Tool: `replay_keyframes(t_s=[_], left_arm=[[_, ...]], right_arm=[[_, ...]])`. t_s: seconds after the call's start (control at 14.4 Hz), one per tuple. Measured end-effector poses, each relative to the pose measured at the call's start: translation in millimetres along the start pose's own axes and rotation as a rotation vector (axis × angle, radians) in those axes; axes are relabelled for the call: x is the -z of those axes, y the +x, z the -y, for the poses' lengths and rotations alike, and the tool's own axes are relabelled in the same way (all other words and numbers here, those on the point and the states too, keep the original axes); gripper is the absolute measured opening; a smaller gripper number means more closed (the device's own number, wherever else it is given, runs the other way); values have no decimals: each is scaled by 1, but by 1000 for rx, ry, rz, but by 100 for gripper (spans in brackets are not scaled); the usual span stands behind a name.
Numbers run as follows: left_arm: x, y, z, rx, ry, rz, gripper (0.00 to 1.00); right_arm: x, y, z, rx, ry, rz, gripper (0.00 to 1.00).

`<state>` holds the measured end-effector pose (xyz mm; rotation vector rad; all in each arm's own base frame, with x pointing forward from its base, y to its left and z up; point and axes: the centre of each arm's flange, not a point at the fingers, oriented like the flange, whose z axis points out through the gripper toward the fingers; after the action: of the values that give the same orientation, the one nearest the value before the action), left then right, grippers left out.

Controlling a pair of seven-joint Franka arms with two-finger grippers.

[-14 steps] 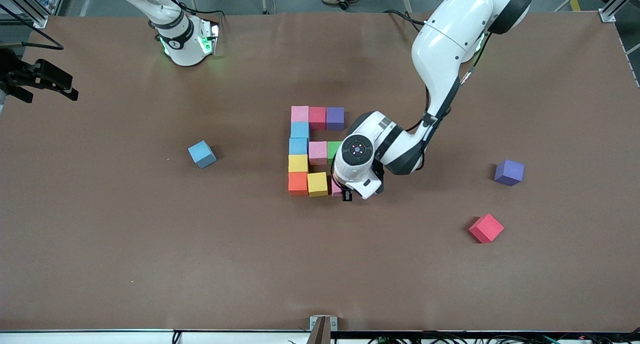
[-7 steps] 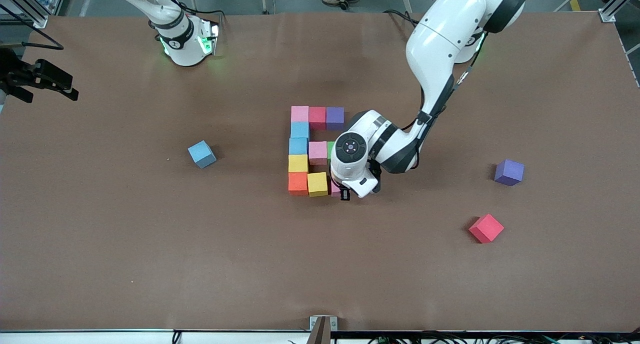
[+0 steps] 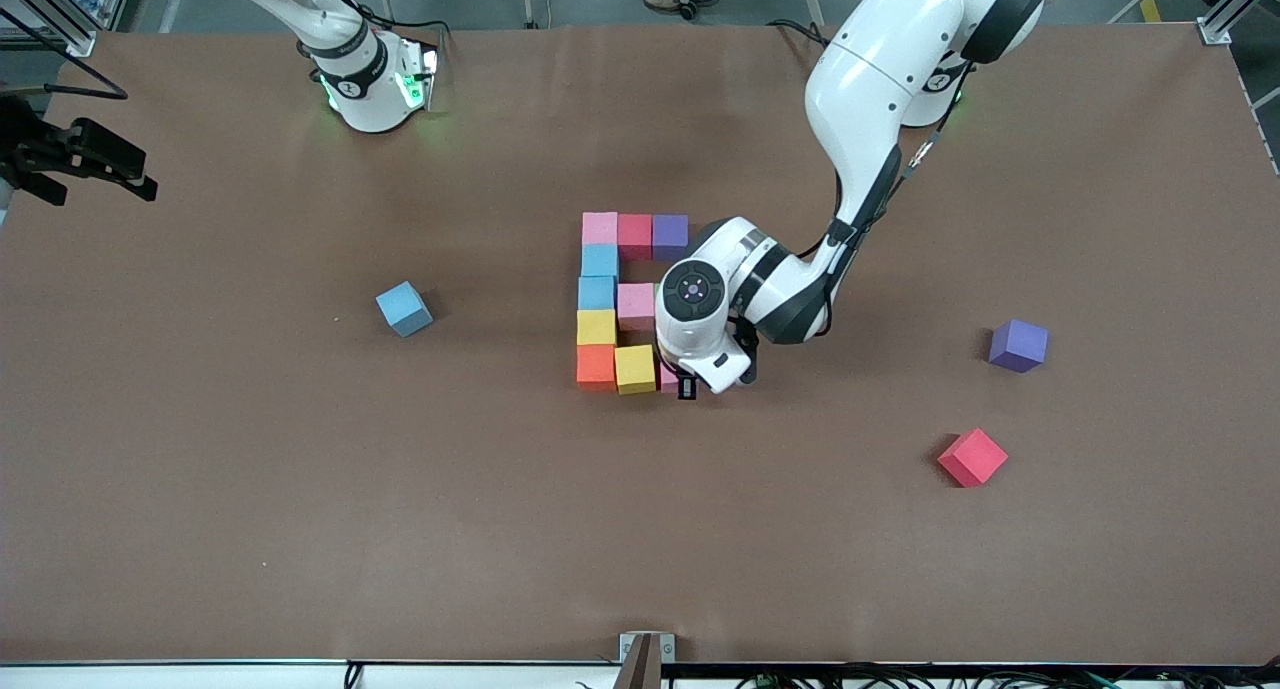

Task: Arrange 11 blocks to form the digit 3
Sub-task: 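Lower the light pink cube below the green cube and open the left gripper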

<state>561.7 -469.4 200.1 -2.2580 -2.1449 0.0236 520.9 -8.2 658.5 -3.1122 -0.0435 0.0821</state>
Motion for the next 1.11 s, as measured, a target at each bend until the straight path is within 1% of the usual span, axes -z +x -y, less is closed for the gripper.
replay_keyframes(t_s=[1.11], left_arm=[[1, -7, -2, -24, -10, 9, 57]], right_arm=[[0, 0, 0, 0, 0, 3, 100]])
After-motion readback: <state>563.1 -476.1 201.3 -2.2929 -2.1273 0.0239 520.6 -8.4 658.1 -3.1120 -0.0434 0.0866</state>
